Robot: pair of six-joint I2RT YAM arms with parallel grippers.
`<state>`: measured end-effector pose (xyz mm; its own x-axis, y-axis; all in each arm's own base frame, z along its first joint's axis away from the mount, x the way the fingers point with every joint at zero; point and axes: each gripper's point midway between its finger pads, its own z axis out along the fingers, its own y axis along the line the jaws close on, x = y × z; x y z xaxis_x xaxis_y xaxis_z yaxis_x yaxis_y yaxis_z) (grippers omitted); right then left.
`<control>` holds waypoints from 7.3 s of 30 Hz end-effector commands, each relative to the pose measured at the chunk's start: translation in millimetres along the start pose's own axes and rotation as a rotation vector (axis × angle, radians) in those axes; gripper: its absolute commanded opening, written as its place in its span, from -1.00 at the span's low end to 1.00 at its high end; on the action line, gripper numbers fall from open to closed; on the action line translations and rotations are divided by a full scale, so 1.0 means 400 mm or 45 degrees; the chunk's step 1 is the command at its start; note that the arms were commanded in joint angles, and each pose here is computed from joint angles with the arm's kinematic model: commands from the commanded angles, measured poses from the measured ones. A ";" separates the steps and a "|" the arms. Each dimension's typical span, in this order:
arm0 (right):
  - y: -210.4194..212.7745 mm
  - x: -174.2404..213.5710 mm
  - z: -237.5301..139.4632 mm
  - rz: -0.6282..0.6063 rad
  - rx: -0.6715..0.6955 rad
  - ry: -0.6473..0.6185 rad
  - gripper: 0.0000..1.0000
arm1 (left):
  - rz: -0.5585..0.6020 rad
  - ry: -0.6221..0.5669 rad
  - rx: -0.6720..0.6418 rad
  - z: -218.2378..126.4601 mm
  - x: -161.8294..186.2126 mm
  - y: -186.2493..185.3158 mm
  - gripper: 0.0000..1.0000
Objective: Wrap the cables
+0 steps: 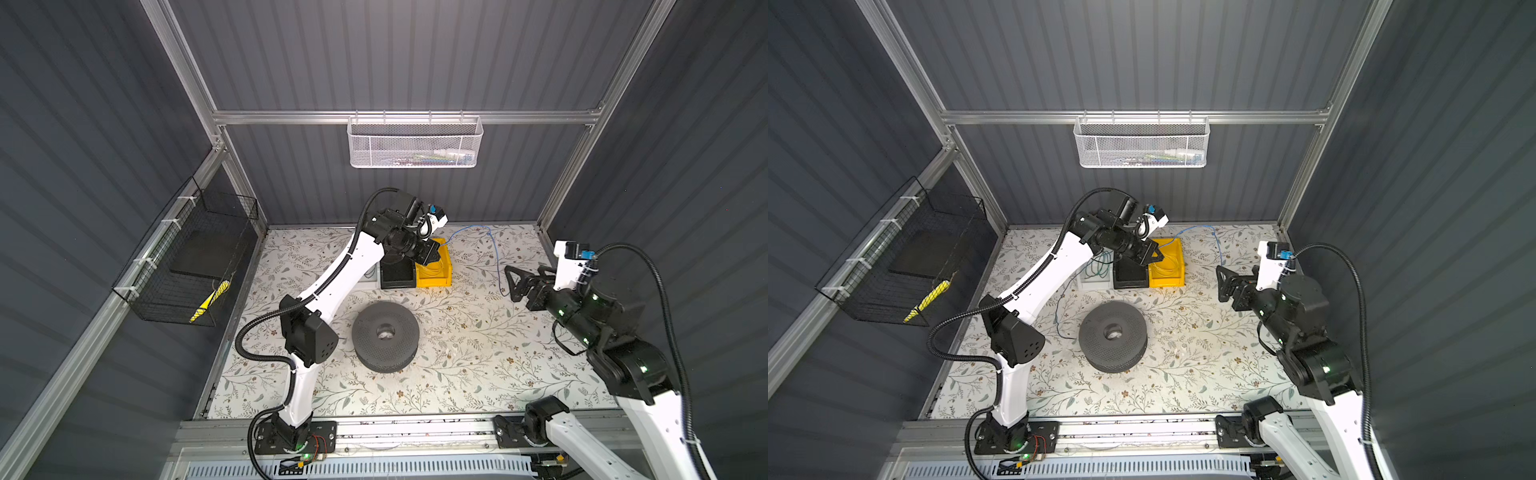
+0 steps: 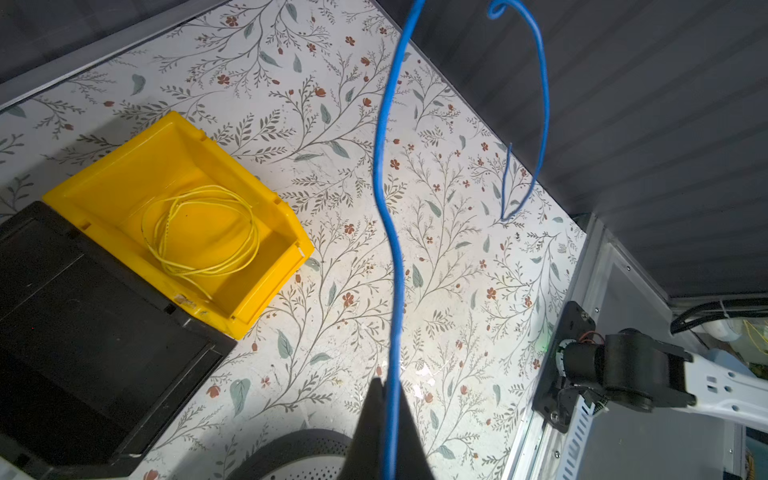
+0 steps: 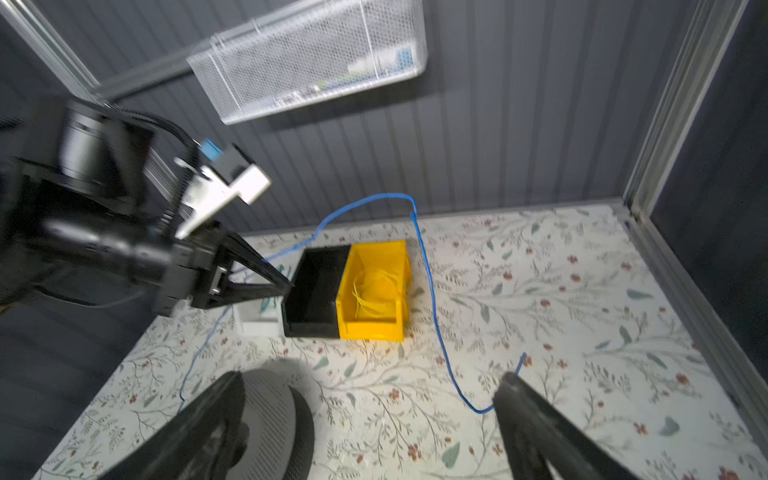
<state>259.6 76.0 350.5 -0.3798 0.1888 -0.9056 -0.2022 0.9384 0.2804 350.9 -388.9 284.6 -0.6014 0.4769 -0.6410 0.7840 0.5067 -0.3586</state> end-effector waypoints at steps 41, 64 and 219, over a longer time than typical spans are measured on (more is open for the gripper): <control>0.172 0.028 0.337 0.684 -0.710 0.064 -0.43 | -0.006 -0.116 0.259 0.022 0.006 -0.157 -1.00; 0.039 -0.061 0.292 0.906 -0.672 -0.108 -1.00 | 0.074 -0.064 0.344 0.027 0.086 -0.176 -0.08; -0.234 0.195 0.302 1.014 -0.302 0.138 -0.35 | -0.536 0.120 -0.353 -0.169 0.280 0.268 -1.00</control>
<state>363.0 29.3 245.0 -0.4981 0.7774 -0.3842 -0.0576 0.4125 0.9091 391.1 -235.2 228.8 -0.8138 0.2037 -0.5443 0.4244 0.8481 -0.3171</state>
